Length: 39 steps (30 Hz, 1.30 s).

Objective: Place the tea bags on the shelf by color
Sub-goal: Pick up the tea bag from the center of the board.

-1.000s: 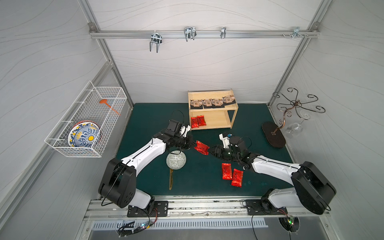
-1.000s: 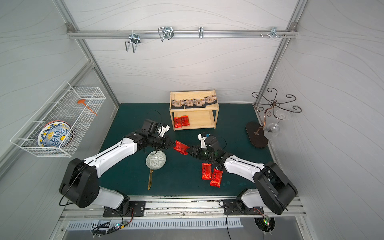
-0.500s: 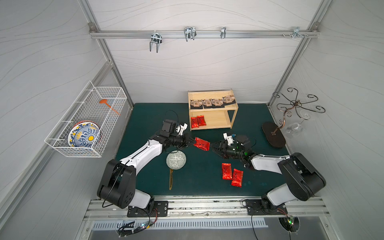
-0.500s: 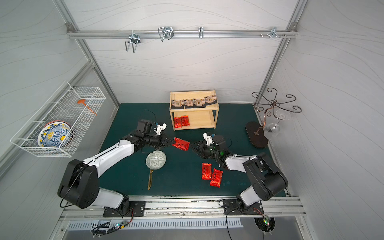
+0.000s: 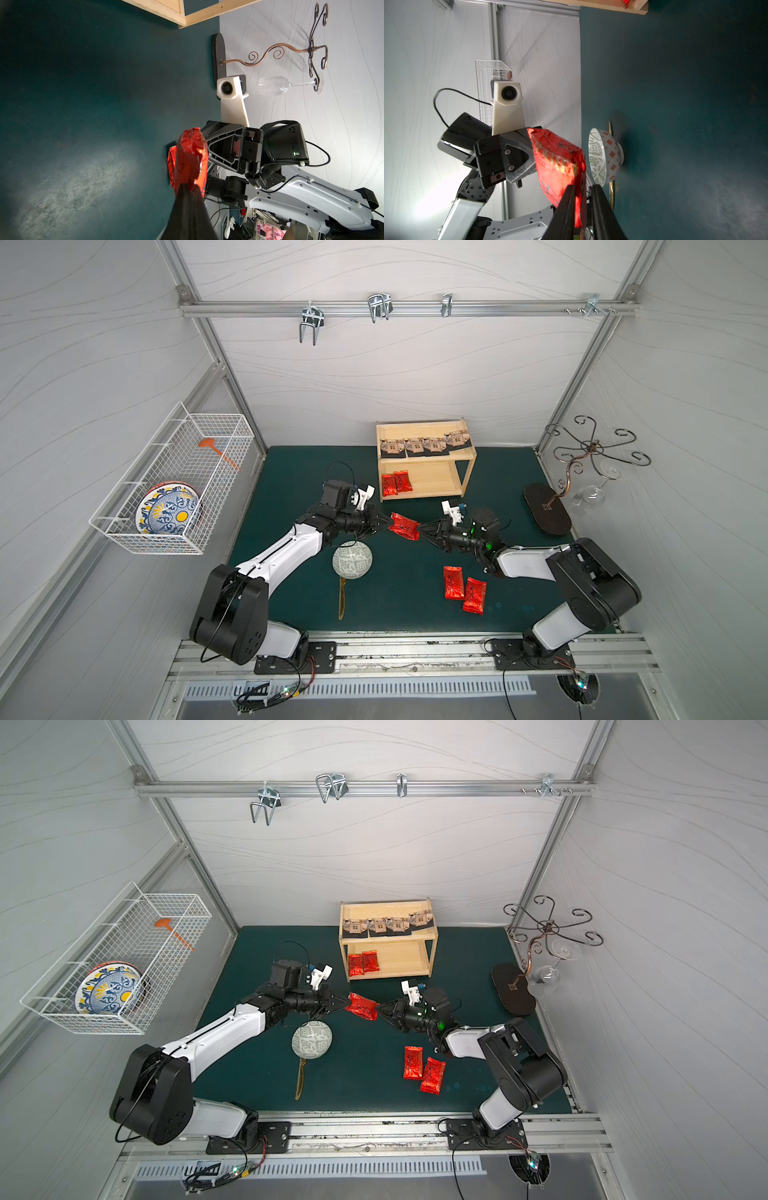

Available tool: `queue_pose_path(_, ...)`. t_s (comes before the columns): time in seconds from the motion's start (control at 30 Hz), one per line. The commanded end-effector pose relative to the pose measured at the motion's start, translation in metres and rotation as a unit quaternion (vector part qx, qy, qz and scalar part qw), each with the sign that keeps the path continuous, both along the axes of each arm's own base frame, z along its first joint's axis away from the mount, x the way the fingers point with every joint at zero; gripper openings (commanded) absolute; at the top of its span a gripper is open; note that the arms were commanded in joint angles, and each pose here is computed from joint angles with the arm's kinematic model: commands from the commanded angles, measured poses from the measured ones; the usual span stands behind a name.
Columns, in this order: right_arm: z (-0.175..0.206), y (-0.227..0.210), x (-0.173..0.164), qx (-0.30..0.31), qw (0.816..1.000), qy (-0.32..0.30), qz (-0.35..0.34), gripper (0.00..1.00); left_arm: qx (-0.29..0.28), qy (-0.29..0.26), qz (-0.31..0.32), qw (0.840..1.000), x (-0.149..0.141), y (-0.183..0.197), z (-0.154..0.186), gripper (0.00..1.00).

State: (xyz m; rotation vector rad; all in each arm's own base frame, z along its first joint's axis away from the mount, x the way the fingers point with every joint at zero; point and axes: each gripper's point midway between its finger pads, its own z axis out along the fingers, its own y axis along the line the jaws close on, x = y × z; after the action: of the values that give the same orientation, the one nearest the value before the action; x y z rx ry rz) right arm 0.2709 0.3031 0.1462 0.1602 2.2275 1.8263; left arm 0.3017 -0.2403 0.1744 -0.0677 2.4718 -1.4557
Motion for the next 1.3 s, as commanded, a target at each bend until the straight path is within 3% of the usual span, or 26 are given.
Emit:
queue_pose_path(0.0, 0.007, 0.002, -0.005, 0.016, 1.000, -0.010, 0.008, 0.09, -0.014, -0.033, -0.003, 0.999, 0.004, -0.002, 0.015, 0.00)
queue_pose_path(0.1, 0.009, 0.001, -0.005, 0.019, 1.000, -0.009, 0.007, 0.00, -0.013, -0.033, -0.001, 0.999, 0.005, -0.001, 0.015, 0.00)
queue_pose_path(0.6, 0.003, -0.009, 0.000, -0.012, 1.000, 0.013, -0.019, 0.00, 0.008, -0.024, 0.003, 1.000, 0.008, 0.001, 0.011, 0.00)
queue_pose_path(0.77, -0.001, -0.014, 0.005, -0.022, 0.999, 0.021, -0.037, 0.00, 0.019, -0.019, 0.008, 1.000, 0.010, 0.003, 0.010, 0.33)
queue_pose_path(0.9, -0.006, -0.023, 0.015, -0.033, 0.997, 0.033, -0.063, 0.00, 0.034, -0.021, 0.013, 0.999, 0.010, 0.006, 0.011, 0.52)
queue_pose_path(1.1, -0.017, -0.048, 0.043, -0.075, 0.982, 0.058, -0.162, 0.00, 0.099, -0.028, 0.037, 0.994, 0.010, 0.025, 0.010, 0.59)
queue_pose_path(1.27, -0.021, -0.078, 0.078, -0.133, 0.945, 0.066, -0.292, 0.00, 0.153, -0.033, 0.055, 0.986, 0.002, 0.044, 0.003, 0.59)
